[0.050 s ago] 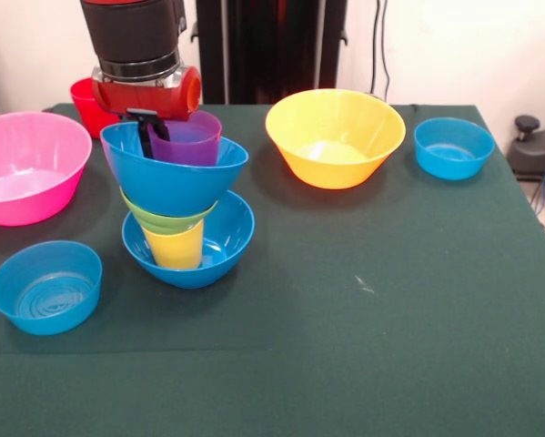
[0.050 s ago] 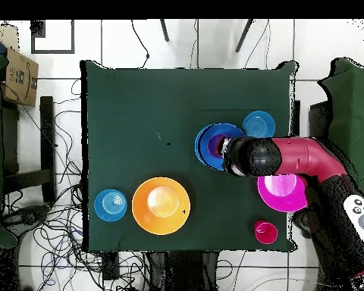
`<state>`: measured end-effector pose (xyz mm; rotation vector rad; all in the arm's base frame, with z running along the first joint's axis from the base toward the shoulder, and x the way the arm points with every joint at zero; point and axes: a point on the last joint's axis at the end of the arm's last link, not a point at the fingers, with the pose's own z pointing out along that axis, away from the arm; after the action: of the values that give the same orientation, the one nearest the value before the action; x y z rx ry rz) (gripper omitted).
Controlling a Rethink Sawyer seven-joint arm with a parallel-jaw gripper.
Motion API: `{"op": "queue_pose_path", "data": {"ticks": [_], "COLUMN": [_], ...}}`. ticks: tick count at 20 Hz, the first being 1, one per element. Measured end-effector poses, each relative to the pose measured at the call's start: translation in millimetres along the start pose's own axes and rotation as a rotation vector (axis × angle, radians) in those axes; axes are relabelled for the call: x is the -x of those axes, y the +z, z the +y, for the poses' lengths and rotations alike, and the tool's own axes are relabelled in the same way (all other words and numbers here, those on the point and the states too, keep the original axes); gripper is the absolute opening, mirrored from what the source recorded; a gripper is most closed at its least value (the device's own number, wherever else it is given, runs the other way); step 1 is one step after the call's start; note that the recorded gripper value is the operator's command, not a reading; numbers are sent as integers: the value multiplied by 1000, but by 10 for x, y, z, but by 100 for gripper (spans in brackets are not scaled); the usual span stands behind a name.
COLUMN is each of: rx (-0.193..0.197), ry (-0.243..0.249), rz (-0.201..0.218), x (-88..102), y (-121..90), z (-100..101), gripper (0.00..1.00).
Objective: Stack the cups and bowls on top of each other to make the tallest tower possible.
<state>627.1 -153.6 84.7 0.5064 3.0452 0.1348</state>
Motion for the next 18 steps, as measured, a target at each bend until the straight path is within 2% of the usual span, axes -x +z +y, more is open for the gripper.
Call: {"op": "queue_pose_path", "data": {"ticks": [12, 13, 18], "rx": [0, 0, 0], "ry": [0, 0, 0], "rz": [0, 0, 0], "x": [0, 0, 0], "y": [0, -1, 0], "z": [0, 1, 0], "gripper": [0, 100, 100]}}
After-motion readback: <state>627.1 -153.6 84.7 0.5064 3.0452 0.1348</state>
